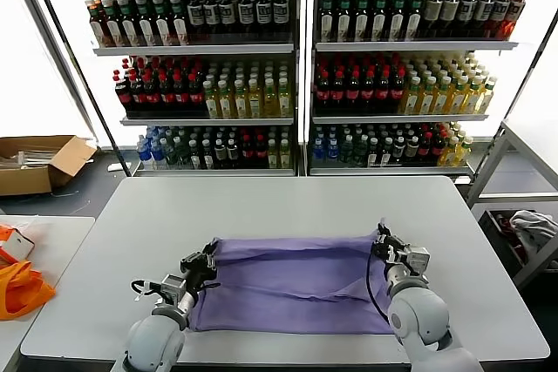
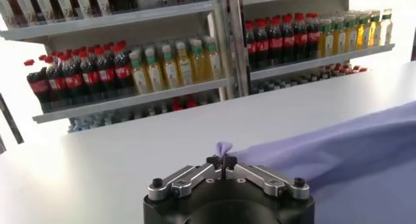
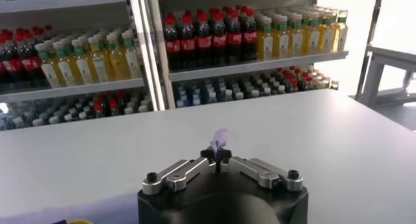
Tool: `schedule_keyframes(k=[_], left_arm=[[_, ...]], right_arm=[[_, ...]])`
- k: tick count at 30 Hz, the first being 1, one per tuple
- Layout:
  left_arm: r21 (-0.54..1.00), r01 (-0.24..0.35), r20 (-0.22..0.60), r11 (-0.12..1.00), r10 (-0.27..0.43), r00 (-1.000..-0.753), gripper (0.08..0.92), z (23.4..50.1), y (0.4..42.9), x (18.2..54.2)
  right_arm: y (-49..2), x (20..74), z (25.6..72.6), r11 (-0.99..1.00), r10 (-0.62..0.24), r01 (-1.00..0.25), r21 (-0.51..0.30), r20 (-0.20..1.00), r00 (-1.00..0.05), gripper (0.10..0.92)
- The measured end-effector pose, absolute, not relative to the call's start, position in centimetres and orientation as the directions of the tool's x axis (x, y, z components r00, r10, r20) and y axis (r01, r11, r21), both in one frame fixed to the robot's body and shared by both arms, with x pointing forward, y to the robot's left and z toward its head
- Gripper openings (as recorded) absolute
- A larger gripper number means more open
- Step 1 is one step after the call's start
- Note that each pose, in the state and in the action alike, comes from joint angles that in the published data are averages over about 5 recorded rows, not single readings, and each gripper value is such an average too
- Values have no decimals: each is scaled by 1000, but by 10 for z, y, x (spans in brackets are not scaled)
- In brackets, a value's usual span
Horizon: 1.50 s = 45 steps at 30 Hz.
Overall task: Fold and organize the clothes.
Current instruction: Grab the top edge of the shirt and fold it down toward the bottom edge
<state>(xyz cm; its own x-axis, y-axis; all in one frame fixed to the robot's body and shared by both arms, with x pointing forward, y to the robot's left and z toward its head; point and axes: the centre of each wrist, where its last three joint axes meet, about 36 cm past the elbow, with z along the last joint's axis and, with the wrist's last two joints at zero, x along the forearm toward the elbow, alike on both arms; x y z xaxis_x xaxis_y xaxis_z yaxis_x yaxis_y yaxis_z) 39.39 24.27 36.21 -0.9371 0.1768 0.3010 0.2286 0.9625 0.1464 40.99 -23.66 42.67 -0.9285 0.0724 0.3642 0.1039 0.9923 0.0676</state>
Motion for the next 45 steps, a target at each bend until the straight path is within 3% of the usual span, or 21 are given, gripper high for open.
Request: schedule_keyframes(k=[27,45], left_arm=[[193,248,323,949,177,-930,88,355,238,346],[216,236,322,947,159,-933,88,350,242,344]], right_arm=[[-227,347,408,992,100,126,31,435,-895,114],[-226,331,398,991,133,133,-30,427,-894,114]])
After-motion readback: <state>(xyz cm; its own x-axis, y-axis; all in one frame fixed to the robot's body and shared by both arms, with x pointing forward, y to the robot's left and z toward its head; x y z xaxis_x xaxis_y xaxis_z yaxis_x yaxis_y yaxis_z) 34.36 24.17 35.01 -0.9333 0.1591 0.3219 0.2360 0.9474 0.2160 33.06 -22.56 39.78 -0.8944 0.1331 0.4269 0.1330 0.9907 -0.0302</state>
